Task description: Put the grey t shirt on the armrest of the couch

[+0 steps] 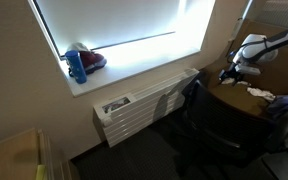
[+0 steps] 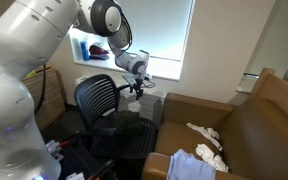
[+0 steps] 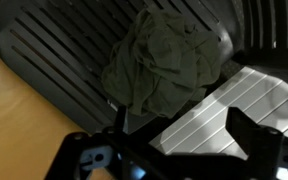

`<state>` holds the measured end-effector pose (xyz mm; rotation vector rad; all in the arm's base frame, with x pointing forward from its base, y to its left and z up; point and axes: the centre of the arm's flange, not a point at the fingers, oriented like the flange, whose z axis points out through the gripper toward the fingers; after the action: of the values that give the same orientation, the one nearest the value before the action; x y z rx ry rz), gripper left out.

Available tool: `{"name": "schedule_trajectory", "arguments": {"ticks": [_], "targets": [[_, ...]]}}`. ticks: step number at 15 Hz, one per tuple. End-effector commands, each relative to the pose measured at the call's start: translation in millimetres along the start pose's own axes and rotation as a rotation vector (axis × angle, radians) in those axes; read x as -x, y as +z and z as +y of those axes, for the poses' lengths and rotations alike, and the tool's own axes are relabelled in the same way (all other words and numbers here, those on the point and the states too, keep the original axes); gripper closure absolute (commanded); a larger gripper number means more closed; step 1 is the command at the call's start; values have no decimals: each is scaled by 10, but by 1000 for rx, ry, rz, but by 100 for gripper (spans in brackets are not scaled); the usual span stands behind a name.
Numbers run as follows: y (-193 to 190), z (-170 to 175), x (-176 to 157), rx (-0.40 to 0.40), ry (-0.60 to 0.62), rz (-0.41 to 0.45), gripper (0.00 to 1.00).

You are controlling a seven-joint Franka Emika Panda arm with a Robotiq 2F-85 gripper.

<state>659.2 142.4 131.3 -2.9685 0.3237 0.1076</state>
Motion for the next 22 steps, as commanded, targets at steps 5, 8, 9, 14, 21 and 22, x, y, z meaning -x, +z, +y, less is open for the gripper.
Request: {"name": "schedule_trajectory", "arguments": {"ticks": [5, 8, 9, 14, 21, 22], "targets": [[298, 81, -140, 13, 40, -23, 0], [832, 52, -248, -31, 26, -92, 0], [976, 30, -258, -27, 11, -104, 0], [1483, -18, -322, -14, -59, -160, 0], [1595, 94, -147, -39, -16, -168, 0], [1699, 80, -170, -60, -30, -172, 0]]}}
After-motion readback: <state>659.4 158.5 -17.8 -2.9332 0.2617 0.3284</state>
